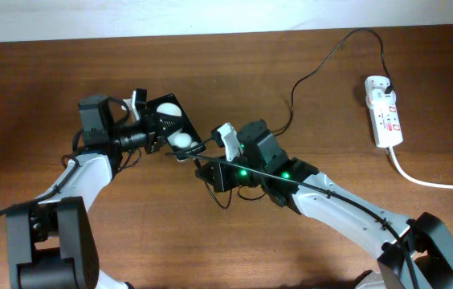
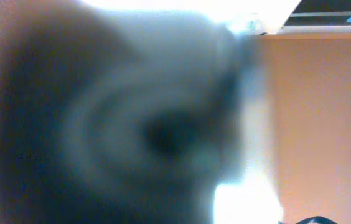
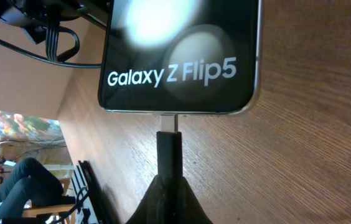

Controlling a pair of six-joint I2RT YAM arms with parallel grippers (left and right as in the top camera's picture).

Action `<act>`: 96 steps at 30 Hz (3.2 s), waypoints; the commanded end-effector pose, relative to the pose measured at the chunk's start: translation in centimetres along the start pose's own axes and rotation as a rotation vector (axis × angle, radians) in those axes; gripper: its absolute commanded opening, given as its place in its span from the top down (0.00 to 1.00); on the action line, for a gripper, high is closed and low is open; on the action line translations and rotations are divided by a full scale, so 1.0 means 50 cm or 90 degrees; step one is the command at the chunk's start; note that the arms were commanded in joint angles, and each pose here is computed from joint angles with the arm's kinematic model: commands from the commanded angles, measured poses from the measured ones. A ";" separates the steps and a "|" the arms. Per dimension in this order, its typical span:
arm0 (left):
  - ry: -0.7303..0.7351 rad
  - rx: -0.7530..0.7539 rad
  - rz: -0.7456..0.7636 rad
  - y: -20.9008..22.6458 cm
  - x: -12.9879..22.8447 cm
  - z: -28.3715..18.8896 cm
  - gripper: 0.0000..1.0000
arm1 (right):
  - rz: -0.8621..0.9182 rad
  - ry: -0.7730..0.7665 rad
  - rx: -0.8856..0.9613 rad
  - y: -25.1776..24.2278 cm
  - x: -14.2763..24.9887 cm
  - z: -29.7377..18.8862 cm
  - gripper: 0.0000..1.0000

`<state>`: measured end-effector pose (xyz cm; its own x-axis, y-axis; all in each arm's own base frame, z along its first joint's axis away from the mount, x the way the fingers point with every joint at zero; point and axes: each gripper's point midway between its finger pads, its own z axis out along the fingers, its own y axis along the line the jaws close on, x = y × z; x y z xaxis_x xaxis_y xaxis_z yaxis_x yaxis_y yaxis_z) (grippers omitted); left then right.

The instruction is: Plug charger to phone and switch on socket

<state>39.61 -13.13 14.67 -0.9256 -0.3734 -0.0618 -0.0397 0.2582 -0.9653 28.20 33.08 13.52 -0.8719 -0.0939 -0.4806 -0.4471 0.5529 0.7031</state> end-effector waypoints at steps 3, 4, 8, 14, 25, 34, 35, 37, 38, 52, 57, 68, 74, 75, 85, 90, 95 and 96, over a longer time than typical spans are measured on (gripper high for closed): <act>0.034 0.025 0.002 -0.015 0.019 0.004 1.00 | -0.022 -0.024 -0.005 0.013 -0.019 -0.003 0.96; 0.033 0.025 0.002 -0.015 0.018 0.004 1.00 | -0.018 -0.010 -0.013 0.016 -0.010 -0.003 0.96; 0.031 0.023 0.003 -0.014 0.017 0.004 1.00 | -0.018 0.031 -0.024 0.017 0.019 -0.004 0.96; 0.031 0.024 0.008 -0.014 0.017 0.004 1.00 | -0.055 0.042 -0.072 0.044 0.023 -0.006 0.96; 0.032 0.024 0.008 -0.014 0.018 0.004 1.00 | -0.060 0.006 -0.037 0.027 -0.001 -0.005 0.96; 0.032 0.024 0.008 -0.014 0.018 0.004 1.00 | -0.043 -0.012 -0.007 0.012 -0.011 -0.004 0.96; 0.032 0.024 0.008 -0.014 0.018 0.004 1.00 | -0.041 -0.012 -0.007 0.012 -0.012 -0.004 0.96; 0.032 0.024 0.008 -0.014 0.018 0.004 1.00 | -0.031 -0.015 -0.003 0.008 -0.014 -0.005 0.96; 0.032 0.024 0.008 -0.014 0.018 0.004 1.00 | -0.026 -0.019 -0.001 0.003 -0.018 -0.008 0.96; 0.032 0.024 0.008 -0.015 0.018 0.004 1.00 | 0.022 -0.045 0.031 -0.021 -0.036 -0.014 0.96; 0.034 0.025 0.008 -0.015 0.019 0.004 1.00 | 0.020 -0.050 0.035 -0.023 -0.040 -0.014 0.96; 0.061 0.035 0.033 -0.032 0.043 0.032 1.00 | -0.001 -0.120 0.066 -0.032 -0.085 -0.020 0.96; 0.061 0.035 0.033 -0.032 0.043 0.032 1.00 | -0.021 -0.155 0.049 -0.015 -0.112 -0.025 0.96; 0.061 0.035 0.033 -0.032 0.042 0.032 1.00 | -0.021 -0.155 0.049 -0.015 -0.112 -0.025 0.96; 0.057 0.031 0.033 -0.030 0.040 0.033 1.00 | -0.029 -0.179 0.052 -0.013 -0.129 -0.029 0.96; 0.057 0.031 0.037 -0.029 0.040 0.033 1.00 | -0.028 -0.177 0.054 -0.014 -0.127 -0.029 0.96; 0.057 0.031 0.037 -0.030 0.040 0.033 1.00 | -0.028 -0.177 0.053 -0.014 -0.127 -0.029 0.96; 0.057 0.032 0.038 -0.030 0.040 0.033 1.00 | -0.028 -0.177 0.054 -0.014 -0.127 -0.029 0.96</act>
<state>40.99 -13.40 15.24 -0.9061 -0.4007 -0.1359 0.0108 0.2990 -0.9542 30.53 32.77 14.20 -0.8323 0.0050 -0.5543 -0.4496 0.5788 0.6804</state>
